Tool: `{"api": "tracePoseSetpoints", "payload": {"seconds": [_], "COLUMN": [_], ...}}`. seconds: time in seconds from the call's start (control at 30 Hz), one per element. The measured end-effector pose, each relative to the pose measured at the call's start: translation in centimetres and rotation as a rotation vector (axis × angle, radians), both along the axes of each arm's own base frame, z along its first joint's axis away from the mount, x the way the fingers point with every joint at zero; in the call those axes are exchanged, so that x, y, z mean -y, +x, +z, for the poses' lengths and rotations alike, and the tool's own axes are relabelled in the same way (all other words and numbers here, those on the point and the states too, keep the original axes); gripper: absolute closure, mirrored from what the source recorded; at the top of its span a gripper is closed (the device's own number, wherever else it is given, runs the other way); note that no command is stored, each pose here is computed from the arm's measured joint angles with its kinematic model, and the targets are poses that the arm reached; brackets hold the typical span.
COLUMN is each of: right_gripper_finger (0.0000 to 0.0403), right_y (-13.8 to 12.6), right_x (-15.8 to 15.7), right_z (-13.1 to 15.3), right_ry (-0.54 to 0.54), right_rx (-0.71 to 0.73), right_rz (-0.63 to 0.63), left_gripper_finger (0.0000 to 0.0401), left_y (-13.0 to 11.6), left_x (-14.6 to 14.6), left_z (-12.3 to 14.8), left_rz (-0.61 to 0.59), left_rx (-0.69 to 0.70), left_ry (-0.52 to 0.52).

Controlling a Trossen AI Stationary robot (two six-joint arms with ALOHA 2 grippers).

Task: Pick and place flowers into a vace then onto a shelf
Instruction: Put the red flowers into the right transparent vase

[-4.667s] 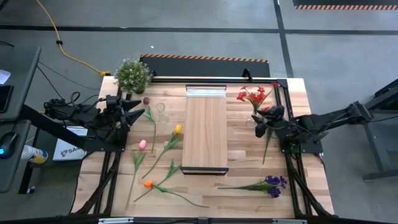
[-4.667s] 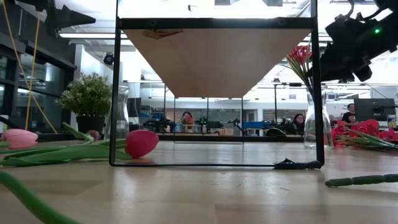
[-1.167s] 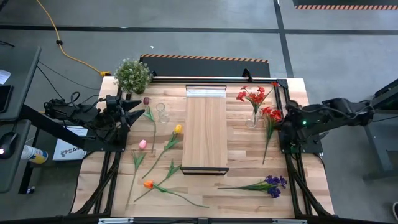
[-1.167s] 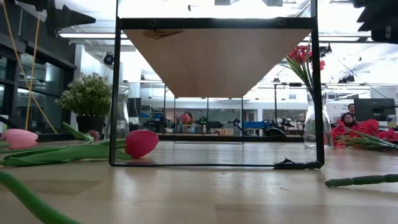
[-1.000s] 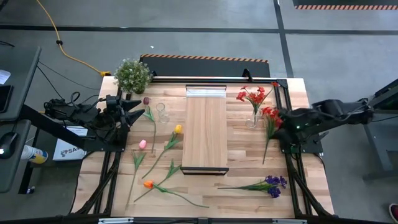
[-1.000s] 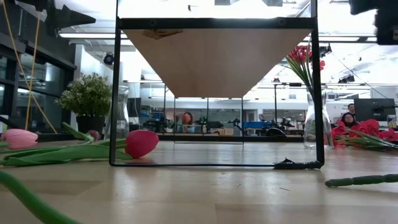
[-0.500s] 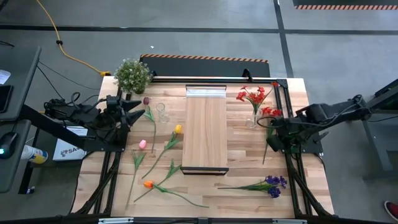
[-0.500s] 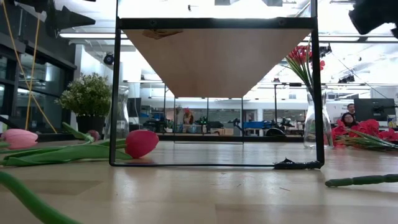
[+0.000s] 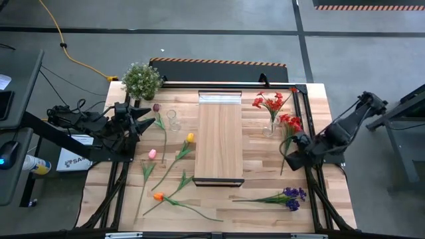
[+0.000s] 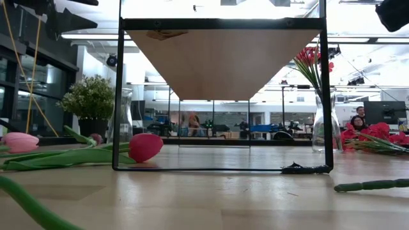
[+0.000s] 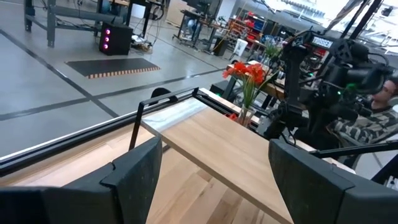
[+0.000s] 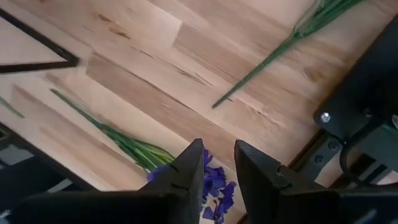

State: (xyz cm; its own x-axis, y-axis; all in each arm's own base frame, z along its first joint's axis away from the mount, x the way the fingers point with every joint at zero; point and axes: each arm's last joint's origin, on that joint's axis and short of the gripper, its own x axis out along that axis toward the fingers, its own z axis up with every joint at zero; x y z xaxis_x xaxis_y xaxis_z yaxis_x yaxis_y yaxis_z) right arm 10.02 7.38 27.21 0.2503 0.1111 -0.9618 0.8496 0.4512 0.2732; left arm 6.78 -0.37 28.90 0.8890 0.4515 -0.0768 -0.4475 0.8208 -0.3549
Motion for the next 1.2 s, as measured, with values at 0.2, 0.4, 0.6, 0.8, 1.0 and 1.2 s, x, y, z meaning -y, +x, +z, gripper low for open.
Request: {"api": "tracePoseSetpoints", "payload": {"seconds": [0.2,0.4,0.6,0.8,1.0,1.2], "right_gripper_finger": [0.0321,0.0321,0.0321,0.0321,0.0321,0.0321], "right_y": [1.1,2.2,3.2,4.1,4.9,5.3], "right_x": [-1.7,-3.1,-4.4,-5.4,-6.1,-6.1], "right_z": [-1.0,-2.2,-3.6,-5.1,-6.4,-8.3], "right_ry": [-0.046,-0.098,-0.119,-0.144,-0.172,-0.184], "right_rx": [-0.041,-0.082,-0.142,-0.217,-0.249,-0.283], "right_rz": [0.023,0.032,0.003,-0.024,-0.058,-0.105], "left_gripper_finger": [0.0075,0.0075,0.0075,0.0075,0.0075,0.0075], "left_y": [0.0,0.0,0.0,0.0,0.0,0.0], "left_x": [0.0,0.0,0.0,0.0,0.0,0.0], "left_z": [-0.2,-0.2,-0.2,-0.4,-0.4,-0.4], "left_rz": [0.000,0.001,0.001,0.000,0.000,0.000], "left_rx": [-0.018,-0.024,-0.025,-0.041,-0.041,-0.041], "left_ry": [0.007,0.010,0.010,0.016,0.017,0.017]}}
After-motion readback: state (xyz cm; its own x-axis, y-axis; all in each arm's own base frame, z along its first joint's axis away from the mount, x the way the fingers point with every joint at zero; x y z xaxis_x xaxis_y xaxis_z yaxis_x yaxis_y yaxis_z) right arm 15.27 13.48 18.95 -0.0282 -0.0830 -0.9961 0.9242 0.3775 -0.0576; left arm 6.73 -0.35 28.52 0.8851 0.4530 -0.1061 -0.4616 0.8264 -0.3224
